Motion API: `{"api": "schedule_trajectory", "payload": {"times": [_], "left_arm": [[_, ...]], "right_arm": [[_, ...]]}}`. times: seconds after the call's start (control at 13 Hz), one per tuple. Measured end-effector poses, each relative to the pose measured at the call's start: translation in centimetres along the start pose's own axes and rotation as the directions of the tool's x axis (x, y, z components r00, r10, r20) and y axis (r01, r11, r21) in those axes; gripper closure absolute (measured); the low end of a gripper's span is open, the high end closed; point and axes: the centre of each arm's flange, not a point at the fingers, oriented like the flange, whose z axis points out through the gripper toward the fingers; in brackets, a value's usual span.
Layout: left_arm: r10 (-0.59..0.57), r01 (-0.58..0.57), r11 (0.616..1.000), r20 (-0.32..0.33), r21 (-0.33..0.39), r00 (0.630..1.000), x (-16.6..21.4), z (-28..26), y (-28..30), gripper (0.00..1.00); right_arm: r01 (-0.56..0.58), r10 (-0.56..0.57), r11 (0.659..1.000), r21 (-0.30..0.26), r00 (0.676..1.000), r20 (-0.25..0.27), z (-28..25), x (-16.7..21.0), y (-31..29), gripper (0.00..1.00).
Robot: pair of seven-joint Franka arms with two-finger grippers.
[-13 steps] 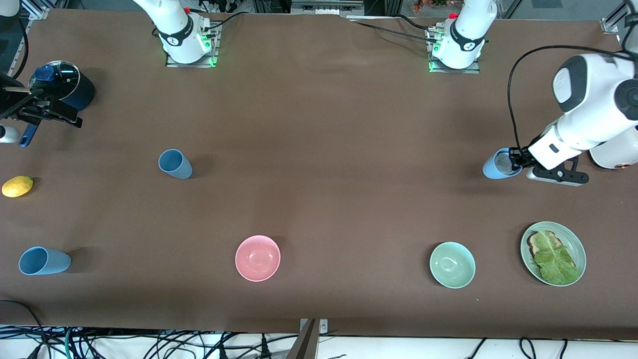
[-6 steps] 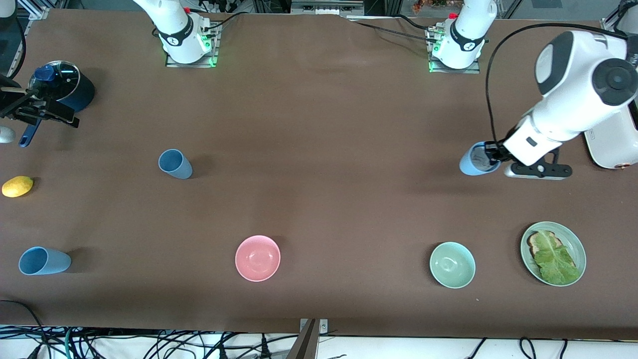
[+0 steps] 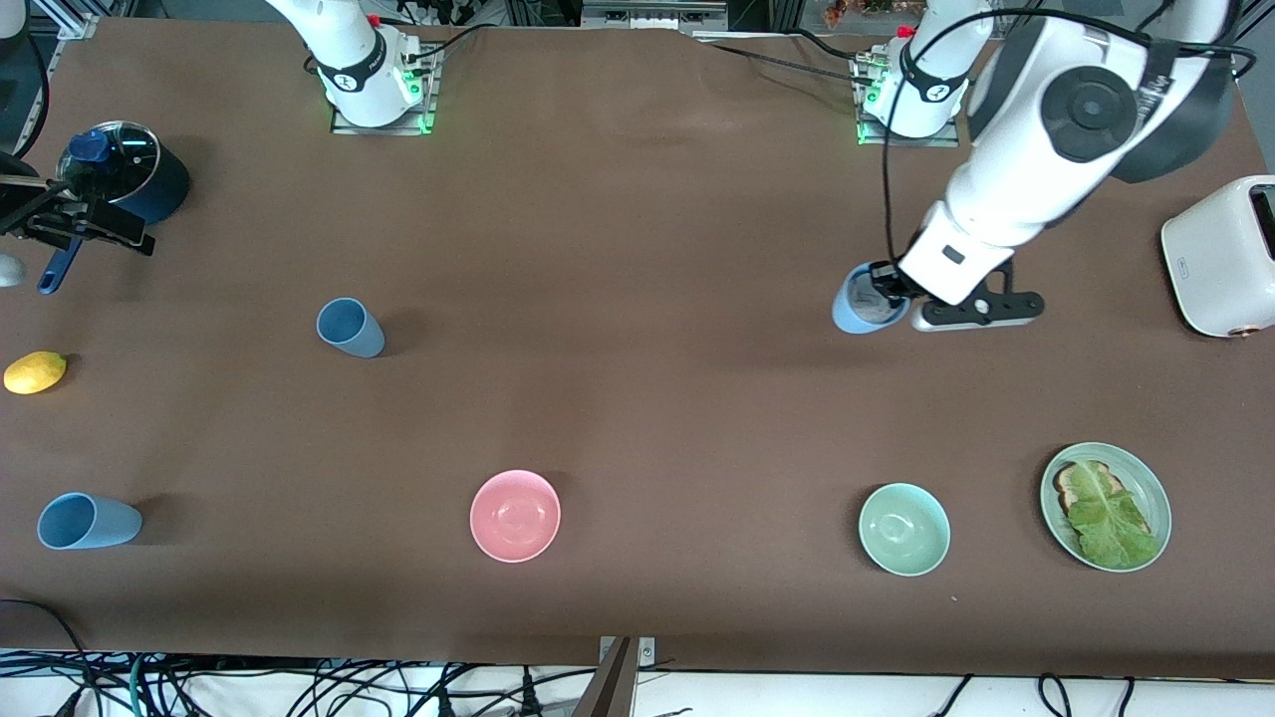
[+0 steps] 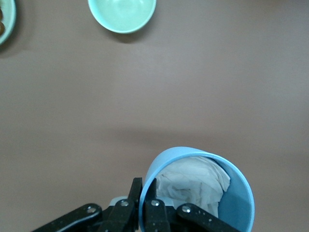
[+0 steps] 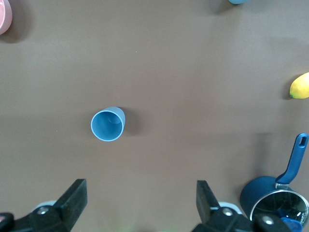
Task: Stack blue cups with both arms
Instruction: 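Carry the blue cup with the left gripper to the table middle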
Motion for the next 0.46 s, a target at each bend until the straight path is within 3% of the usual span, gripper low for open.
{"api": "schedule_trajectory", "payload": {"times": [0.46], "left_arm": [[-0.207, 0.208, 0.977, 0.031, -0.04, 0.978, -4.6, 0.0, 12.5, 0.94]], "right_arm": [[-0.004, 0.004, 1.0, 0.0, 1.0, 0.004, 0.2, 0.1, 0.2, 0.0]]}}
